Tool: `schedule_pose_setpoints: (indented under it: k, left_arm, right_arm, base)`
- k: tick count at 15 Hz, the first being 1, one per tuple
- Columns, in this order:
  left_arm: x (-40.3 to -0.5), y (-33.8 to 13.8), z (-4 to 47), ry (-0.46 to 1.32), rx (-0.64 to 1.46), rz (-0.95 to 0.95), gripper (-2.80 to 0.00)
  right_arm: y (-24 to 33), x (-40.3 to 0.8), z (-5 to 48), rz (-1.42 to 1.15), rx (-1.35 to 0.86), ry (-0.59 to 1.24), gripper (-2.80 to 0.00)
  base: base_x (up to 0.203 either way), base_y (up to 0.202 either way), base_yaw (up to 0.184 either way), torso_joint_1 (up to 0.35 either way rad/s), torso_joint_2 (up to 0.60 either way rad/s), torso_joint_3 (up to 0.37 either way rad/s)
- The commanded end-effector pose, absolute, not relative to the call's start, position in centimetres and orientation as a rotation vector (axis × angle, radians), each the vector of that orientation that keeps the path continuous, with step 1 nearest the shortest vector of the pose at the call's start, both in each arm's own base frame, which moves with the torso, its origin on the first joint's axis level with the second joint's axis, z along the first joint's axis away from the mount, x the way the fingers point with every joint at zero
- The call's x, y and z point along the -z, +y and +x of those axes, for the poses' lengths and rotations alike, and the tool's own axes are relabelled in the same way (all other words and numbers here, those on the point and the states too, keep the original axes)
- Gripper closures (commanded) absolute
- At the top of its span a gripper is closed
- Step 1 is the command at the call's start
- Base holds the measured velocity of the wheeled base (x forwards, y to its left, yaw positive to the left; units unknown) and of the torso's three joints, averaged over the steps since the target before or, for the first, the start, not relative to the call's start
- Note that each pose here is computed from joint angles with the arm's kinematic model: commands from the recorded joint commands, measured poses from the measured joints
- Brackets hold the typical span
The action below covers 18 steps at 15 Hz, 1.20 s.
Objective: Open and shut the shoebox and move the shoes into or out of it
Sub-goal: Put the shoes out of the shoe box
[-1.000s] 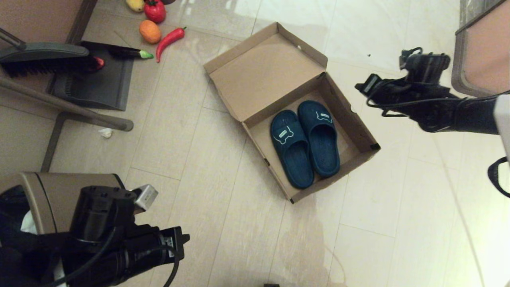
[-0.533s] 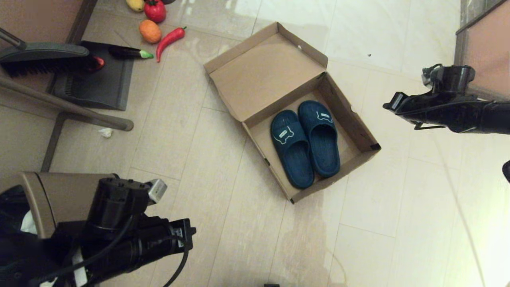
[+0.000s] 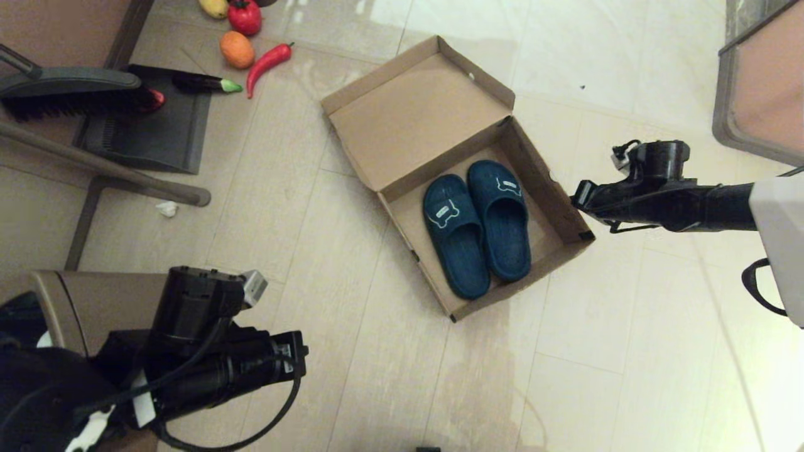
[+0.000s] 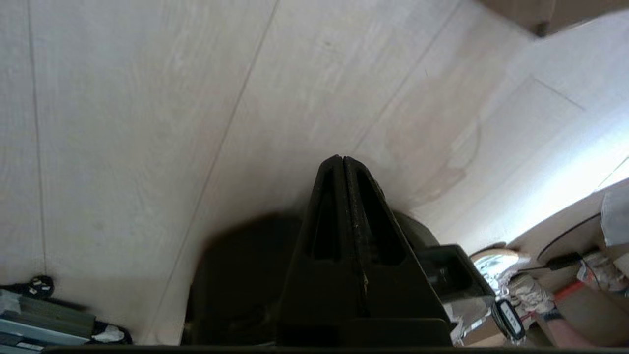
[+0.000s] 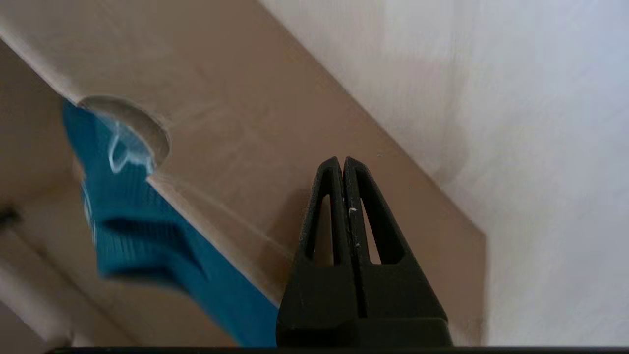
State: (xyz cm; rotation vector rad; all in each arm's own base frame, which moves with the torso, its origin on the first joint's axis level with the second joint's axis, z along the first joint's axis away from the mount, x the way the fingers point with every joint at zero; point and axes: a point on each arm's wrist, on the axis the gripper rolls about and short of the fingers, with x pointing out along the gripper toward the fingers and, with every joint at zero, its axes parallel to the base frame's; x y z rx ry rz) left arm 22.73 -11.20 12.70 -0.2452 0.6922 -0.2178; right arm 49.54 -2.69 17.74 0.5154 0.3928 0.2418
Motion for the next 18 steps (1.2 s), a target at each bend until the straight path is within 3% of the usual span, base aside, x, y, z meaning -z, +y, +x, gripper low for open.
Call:
schedule_pose_setpoints:
  k: [1,7,11,15,18]
  left_arm:
    - [-12.8,-11.5,24.1,0.683,0.208,-0.254,0.0]
    - [-13.2,-12.1,29.2,0.642,0.172,-0.257,0.0]
    - [-12.8,-11.9,29.8,0.649,0.16,-0.26,0.0]
    - [-12.8,-12.2,30.0,0.647,0.167,-0.256,0.0]
    - [-12.7,-12.8,29.8,0.647,0.181,-0.248,0.0]
  right_arm:
    - [-2.7,-18.1,48.8,0.525,-0.24,0.427,0.0]
    - [-1.3,-14.5,41.4,0.493,-0.34,0.709,0.0]
    - [1.2,-12.9,34.7,0.455,-0.41,0.813,0.0]
    - [-2.2,-12.4,36.6,0.442,-0.338,0.635,0.0]
    - [-1.9,-11.0,38.7,0.43,-0.327,0.636,0.0]
  base:
    - [0.0,0.0,0.0,0.0,0.0,0.0]
    - [0.0,0.0,0.0,0.0,0.0,0.0]
    - [0.0,0.0,0.0,0.0,0.0,0.0]
    - [0.0,0.0,0.0,0.0,0.0,0.0]
    - [0.0,0.0,0.0,0.0,0.0,0.0]
